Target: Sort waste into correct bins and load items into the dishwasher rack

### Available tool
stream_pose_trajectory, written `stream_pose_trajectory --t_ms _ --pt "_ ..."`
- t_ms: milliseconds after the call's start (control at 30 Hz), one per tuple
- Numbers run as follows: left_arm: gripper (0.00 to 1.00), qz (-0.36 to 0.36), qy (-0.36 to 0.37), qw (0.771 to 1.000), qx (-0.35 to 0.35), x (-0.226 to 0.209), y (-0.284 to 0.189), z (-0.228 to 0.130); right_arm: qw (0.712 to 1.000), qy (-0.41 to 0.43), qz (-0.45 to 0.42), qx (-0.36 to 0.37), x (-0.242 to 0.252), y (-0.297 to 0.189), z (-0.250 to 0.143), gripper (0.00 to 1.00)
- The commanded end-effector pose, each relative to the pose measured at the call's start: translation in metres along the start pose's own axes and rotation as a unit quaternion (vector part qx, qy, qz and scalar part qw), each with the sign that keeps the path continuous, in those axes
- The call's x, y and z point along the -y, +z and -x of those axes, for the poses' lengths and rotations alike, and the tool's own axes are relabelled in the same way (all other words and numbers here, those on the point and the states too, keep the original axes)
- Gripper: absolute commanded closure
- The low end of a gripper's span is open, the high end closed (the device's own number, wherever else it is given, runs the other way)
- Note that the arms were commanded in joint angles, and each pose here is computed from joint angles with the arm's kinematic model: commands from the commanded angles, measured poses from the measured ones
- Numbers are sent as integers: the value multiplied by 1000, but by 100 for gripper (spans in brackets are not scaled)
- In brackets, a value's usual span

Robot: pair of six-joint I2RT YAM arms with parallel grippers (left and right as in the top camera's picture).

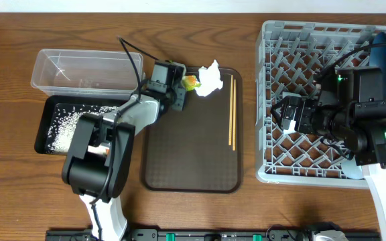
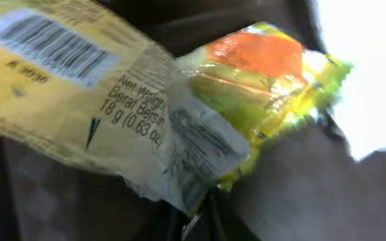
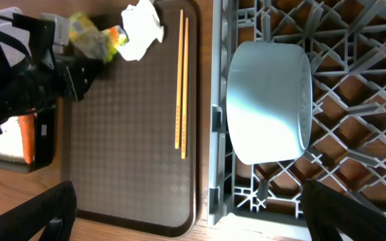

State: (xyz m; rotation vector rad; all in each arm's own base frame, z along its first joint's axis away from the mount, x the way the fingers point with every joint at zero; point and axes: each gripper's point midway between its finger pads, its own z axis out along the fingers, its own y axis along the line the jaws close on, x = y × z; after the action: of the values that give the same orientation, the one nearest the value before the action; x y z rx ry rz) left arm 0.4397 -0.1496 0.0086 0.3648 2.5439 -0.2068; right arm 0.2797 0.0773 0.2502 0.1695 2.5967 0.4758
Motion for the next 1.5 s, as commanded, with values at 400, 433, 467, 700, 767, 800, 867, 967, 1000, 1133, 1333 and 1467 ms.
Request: stream_pose_trajectory --t_ms 400,433,467,700,767,800,867,967,1000,1133,1333,1467 --pt "94 24 -88 996 6 -26 -158 7 1000 -1 2 2 -3 -1 1 1" --pt "94 30 -98 995 -6 -33 -164 -1 1000 -1 2 3 -3 -1 2 1" --pt "94 41 -113 993 -21 -41 -169 -11 1000 -2 3 5 -3 -1 3 1" --pt "94 5 -187 980 -73 -59 -181 -42 1000 -5 7 16 -5 -1 9 1" --pt "74 -76 -149 985 -41 -31 -181 -22 1000 -5 7 16 -5 -1 9 1" --pt "70 -85 -139 986 -30 -25 -180 -15 1000 -5 7 16 -5 -1 9 1" --pt "60 -87 -113 990 -10 -13 -177 -3 1000 -4 7 16 -5 -1 8 1" --pt "47 -65 -71 995 13 1 -165 9 1000 -4 6 14 -5 -1 8 1" --pt "38 -46 -57 997 17 4 -158 12 1000 -4 6 14 -5 -1 8 1" --pt "18 29 -20 999 15 4 -122 14 1000 -4 6 14 -5 -1 8 1" --pt "18 40 -8 999 5 6 -53 9 1000 -3 5 12 -5 -1 6 1" --pt "18 44 -7 999 -7 4 -25 -1 1000 -2 3 6 -4 -1 4 1"
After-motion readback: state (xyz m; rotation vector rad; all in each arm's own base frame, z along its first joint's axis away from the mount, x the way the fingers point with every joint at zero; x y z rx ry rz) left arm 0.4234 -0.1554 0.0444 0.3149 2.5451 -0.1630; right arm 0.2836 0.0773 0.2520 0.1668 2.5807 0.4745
